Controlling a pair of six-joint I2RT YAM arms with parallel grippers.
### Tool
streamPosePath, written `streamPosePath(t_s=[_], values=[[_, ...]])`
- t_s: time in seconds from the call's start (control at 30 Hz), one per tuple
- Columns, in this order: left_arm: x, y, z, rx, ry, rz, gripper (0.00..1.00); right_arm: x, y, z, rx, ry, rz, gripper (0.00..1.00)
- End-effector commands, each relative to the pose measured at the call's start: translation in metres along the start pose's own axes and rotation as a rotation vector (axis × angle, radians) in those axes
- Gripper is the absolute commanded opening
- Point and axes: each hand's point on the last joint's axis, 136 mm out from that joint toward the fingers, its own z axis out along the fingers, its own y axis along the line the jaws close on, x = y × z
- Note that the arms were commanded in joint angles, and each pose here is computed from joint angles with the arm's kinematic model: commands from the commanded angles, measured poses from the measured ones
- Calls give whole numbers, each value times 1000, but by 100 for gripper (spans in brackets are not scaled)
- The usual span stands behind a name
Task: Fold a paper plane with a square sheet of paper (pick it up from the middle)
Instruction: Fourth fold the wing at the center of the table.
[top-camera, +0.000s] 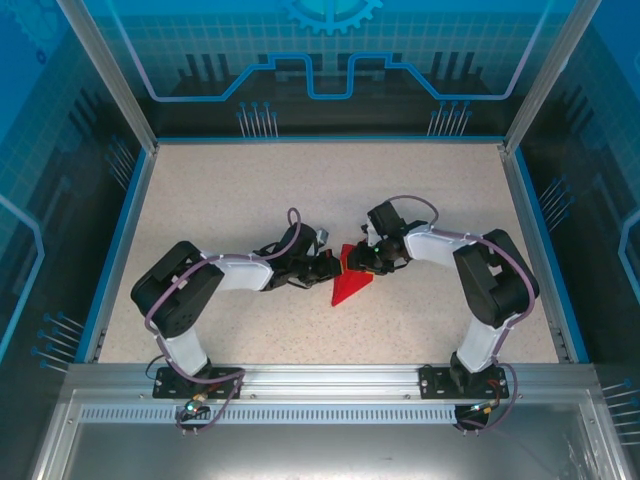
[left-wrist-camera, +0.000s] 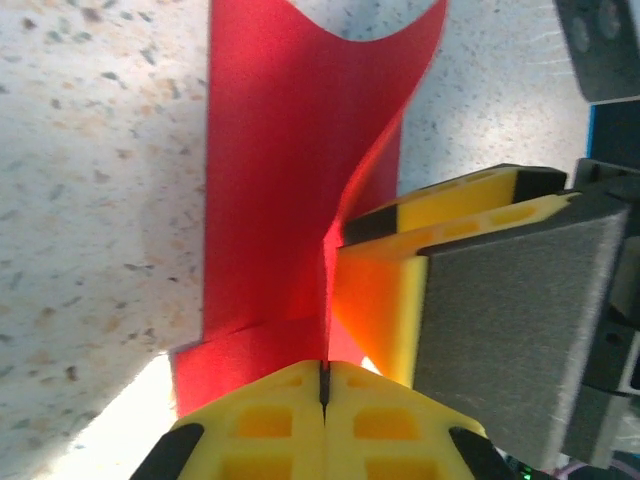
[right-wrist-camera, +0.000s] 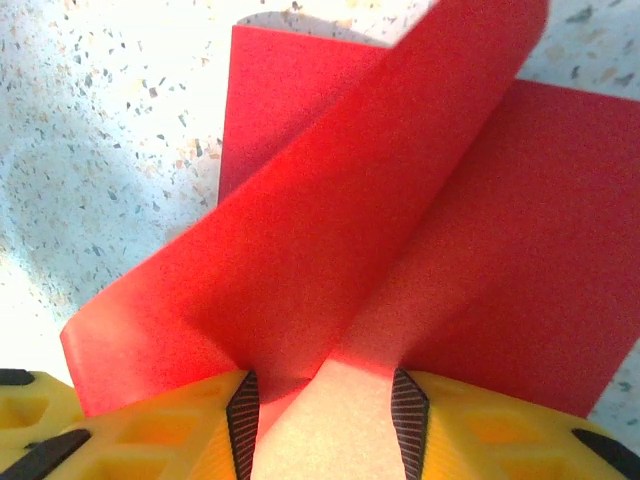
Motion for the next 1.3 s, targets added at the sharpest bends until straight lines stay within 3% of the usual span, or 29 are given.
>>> streamPosePath(t_s=[0.0, 0.27, 0.6, 0.9, 1.1, 1.27], values=[[-5, -15, 1, 63, 5, 32, 0, 10, 0, -14, -17, 23, -3, 43], [3, -26, 12, 145, 82, 38, 0, 19, -1, -34, -97, -7, 0, 33], [-1, -16, 19, 142, 80, -46, 0, 17, 2, -21, -169, 12, 7, 35], [-3, -12, 16, 154, 59, -8, 2, 3, -1, -20, -160, -26, 36, 36], [0, -16, 15, 171, 59, 102, 1, -4, -16, -28, -137, -92, 113, 29], [8, -26, 15, 170, 84, 217, 0, 2, -28, -24, -84, -56, 150, 18]])
